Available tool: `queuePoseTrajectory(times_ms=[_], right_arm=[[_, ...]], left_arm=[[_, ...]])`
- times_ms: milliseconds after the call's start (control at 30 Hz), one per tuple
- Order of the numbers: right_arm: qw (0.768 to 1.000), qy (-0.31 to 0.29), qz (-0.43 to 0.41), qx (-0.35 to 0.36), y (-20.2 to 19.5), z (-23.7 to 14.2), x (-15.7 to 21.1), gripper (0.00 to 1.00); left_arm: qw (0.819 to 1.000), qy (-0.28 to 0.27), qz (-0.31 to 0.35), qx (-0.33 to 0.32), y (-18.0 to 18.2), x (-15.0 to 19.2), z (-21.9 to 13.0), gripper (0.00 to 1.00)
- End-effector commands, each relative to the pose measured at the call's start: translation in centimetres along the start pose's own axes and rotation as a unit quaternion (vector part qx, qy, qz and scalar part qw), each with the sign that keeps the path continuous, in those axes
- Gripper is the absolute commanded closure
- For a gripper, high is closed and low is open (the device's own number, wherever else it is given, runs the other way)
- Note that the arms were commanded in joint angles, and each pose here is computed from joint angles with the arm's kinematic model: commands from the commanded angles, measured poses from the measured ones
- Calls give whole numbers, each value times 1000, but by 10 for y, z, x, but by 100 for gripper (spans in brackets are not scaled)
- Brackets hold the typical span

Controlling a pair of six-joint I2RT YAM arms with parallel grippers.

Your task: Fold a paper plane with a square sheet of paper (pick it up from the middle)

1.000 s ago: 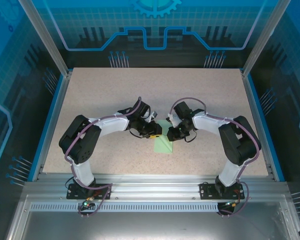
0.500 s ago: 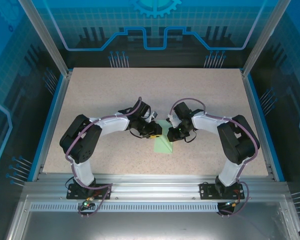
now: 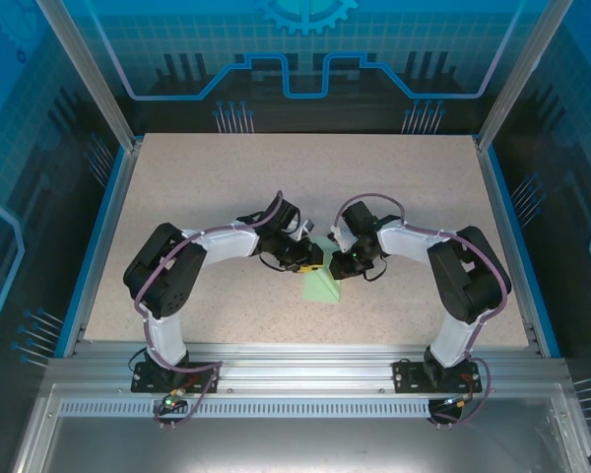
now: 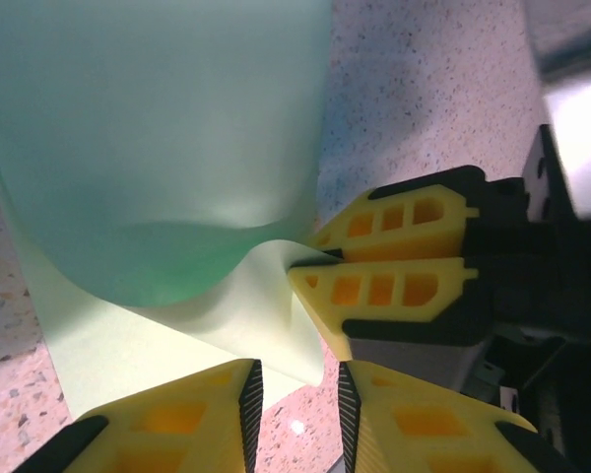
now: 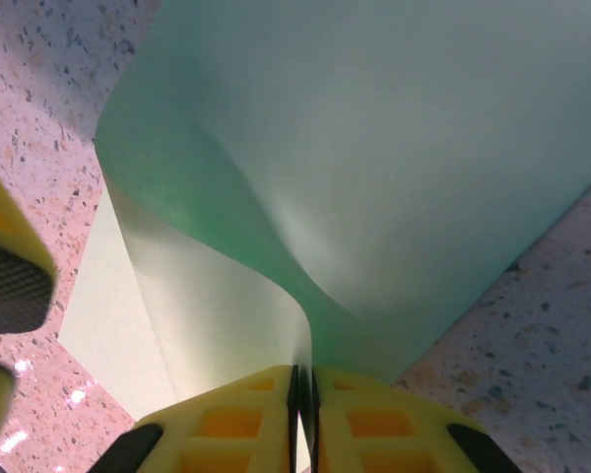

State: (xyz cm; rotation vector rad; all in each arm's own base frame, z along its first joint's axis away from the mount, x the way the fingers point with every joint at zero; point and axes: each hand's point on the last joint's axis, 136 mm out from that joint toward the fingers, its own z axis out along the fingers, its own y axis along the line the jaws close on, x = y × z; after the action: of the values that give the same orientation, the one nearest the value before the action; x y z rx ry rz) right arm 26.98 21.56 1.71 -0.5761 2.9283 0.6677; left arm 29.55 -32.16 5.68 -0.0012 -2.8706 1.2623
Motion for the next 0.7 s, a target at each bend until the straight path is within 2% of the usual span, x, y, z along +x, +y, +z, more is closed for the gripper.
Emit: queuePoseTrajectory(times_ms=[0,467,667], right_arm=[[1000,2,11,5,-8,2,0,85],[1000,4,13,4,-9,4,2,85],[1000,4,14,5,-10,3,2,85]], left_arm=[[1000,9,-5,20,-9,-3,7,69],[999,-2,-10,37,-16,-5,5,67],[999,2,-29,30,-3,-6,17,68]])
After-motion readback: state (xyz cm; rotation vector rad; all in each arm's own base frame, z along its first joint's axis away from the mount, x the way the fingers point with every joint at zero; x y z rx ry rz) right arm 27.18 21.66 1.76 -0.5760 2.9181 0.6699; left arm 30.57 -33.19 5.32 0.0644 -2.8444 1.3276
